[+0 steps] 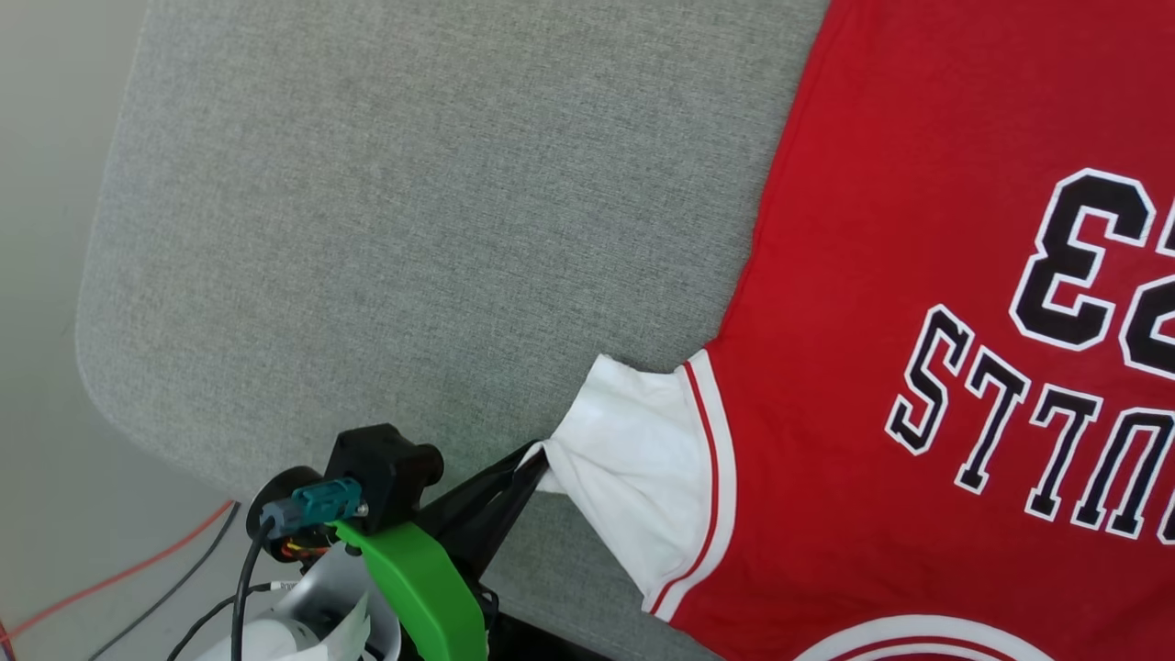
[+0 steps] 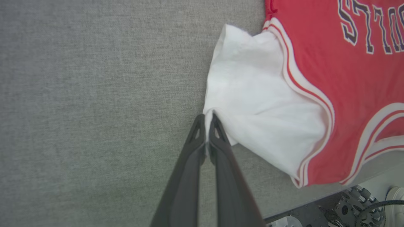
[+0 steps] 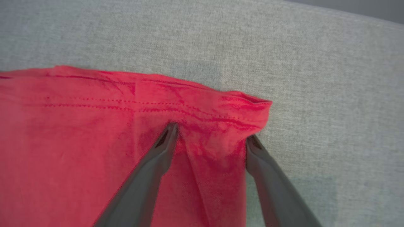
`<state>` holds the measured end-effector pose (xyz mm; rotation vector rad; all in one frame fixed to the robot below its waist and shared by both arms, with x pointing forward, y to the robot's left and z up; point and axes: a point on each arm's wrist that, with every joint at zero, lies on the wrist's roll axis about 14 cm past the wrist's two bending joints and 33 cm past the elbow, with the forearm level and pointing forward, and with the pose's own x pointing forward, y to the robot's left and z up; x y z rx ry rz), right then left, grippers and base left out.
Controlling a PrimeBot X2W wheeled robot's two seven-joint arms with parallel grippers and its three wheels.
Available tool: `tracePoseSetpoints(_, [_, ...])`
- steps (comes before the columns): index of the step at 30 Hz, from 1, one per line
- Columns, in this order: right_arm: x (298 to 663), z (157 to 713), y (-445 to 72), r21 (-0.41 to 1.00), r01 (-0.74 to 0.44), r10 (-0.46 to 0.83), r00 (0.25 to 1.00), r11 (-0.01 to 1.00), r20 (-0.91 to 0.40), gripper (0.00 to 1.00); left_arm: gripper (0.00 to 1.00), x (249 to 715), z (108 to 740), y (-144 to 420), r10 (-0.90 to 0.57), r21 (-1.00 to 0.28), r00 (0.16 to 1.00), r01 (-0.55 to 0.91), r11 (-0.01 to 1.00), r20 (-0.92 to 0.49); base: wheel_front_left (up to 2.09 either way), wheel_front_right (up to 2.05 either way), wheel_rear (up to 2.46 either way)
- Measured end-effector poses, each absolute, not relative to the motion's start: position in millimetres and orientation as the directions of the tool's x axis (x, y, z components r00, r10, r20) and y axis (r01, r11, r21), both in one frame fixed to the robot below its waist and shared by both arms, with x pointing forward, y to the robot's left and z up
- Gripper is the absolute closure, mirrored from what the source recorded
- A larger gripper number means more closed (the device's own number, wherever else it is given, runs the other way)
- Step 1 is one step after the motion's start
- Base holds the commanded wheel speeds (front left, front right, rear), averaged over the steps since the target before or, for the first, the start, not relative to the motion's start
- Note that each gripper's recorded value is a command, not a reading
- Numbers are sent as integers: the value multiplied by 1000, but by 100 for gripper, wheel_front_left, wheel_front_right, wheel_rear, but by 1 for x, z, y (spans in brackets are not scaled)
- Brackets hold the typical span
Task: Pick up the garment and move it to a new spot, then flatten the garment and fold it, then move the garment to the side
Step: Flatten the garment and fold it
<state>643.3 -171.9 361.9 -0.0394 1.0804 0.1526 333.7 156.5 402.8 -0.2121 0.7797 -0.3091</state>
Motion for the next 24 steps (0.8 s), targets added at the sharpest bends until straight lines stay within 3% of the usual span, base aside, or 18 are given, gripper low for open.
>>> tracePoseSetpoints(1, [643,358,-170,48,-143,108,449,989,-887,11,100,333,402,157,-346,-299,669,189,935,-658,0,0,0])
tracePoseSetpoints(2, [642,356,-169,49,-145,109,440,988,-892,73,100,333,401,158,-343,-299,667,185,936,-661,0,0,0])
tracePoseSetpoints(3, [643,356,-168,46,-148,108,436,988,-894,100,100,332,400,159,-340,-298,666,182,937,-664,0,0,0])
tracePoseSetpoints(13, [630,363,-173,12,-164,83,431,986,-898,100,100,340,407,162,-332,-276,698,196,941,-635,0,0,0])
tracePoseSetpoints(24, [567,376,-204,-29,-146,30,386,989,-922,100,100,348,436,162,-314,-196,764,246,949,-563,0,0,0])
